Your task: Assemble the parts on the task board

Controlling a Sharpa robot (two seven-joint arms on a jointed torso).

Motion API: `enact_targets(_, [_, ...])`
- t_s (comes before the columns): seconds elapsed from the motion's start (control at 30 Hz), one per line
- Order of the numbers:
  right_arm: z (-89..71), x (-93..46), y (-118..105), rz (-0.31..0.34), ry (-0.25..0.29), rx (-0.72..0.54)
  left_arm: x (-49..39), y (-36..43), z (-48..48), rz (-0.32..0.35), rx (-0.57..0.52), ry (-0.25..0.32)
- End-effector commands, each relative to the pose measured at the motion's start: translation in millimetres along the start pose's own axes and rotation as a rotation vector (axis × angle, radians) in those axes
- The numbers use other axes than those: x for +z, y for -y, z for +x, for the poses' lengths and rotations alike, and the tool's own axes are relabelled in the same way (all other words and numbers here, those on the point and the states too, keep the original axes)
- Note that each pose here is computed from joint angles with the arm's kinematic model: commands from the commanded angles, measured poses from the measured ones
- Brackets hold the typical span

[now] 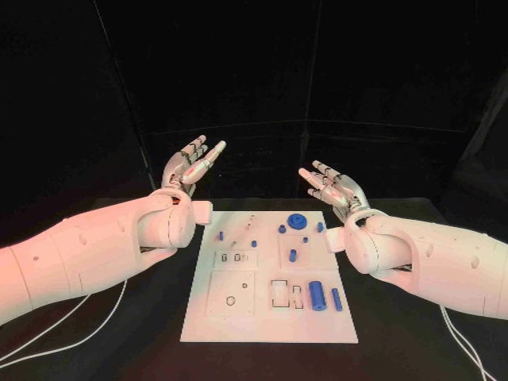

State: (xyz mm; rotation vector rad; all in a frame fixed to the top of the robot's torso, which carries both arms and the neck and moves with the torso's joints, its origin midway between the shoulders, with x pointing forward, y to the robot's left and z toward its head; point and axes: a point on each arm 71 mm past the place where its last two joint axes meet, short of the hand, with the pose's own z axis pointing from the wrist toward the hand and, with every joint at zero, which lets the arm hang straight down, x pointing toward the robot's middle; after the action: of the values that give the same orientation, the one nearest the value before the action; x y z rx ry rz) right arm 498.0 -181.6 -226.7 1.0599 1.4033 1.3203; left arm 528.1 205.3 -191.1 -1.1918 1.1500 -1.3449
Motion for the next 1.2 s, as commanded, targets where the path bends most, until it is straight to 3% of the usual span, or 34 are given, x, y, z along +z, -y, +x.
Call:
enact_targets(0.03, [12.0,5.1,-0.6,0.018,-0.207,-0.032,6.6,6.5,4.5,0.038,-0.102,-0.091])
enact_targets(0.3, [13.9,10.7,-0.9,0.03,-0.272,-0.06,9.6,8.8,4.1,0.045,-0.11,-0.097])
enact_targets(0.33, [-17.0,11.5,-22.4,-0.119,-0.182,-0.416,0.2,14.8,-8.9,0.041,-0.102,-0.093])
enact_targets(0.6, [-25.3,16.1,-41.7,-0.198,-0.187,-0.64,-3.4,19.1,-13.1,0.076,-0.062,-0.109])
enact_targets(0.83, [-27.7,22.5,-59.5,-0.23,-0.203,-0.841,-13.3,25.2,-15.2,0.095,-0.061,-0.144])
enact_targets(1.2, [-10.4,31.2,-69.6,-0.211,-0.281,-1.205,-34.2,34.8,-6.7,0.097,-0.091,-0.219])
